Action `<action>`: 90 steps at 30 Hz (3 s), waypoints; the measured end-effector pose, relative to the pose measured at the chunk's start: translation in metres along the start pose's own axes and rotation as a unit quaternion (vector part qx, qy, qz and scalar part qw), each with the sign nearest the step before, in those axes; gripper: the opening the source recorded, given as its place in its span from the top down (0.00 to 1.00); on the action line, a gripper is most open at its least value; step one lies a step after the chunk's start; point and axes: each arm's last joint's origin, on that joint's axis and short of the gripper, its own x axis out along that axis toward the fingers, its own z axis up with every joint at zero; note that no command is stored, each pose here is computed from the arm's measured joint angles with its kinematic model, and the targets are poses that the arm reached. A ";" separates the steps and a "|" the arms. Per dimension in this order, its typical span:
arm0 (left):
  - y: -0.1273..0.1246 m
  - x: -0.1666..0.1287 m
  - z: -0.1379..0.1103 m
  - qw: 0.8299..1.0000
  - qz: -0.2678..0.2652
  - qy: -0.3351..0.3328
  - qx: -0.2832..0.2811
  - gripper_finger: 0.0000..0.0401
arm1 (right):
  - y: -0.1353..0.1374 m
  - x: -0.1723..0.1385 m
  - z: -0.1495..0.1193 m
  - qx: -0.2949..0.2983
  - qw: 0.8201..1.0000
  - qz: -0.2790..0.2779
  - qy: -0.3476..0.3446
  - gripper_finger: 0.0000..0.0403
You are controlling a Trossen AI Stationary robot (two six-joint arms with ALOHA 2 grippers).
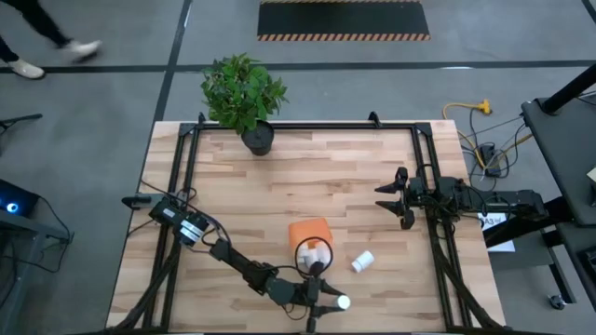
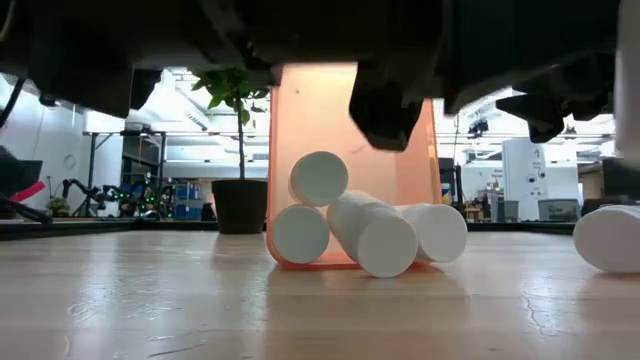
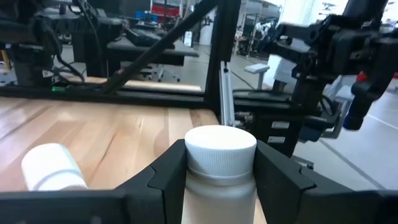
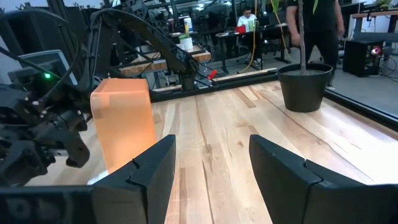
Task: Pick and place pill bottles into a basket
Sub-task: Put the white pill bottle into the orange container
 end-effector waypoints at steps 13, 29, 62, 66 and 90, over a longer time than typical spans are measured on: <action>-0.012 0.013 0.024 0.999 -0.025 -0.035 -0.028 0.66 | 0.000 0.000 0.000 0.000 1.000 0.000 0.000 0.52; -0.005 0.008 0.068 0.996 -0.012 0.087 0.004 0.66 | 0.000 0.000 0.000 0.000 1.000 0.000 0.000 0.52; 0.007 -0.015 0.112 0.998 -0.010 0.049 0.044 0.66 | 0.000 0.000 0.000 0.000 1.000 0.000 -0.001 0.52; 0.013 -0.020 0.093 0.999 0.014 0.024 0.035 0.66 | 0.000 0.000 0.000 0.000 1.000 0.000 -0.001 0.52; 0.009 0.004 -0.023 0.999 0.003 0.033 -0.040 0.66 | 0.000 0.000 0.000 0.000 1.000 -0.001 0.000 0.52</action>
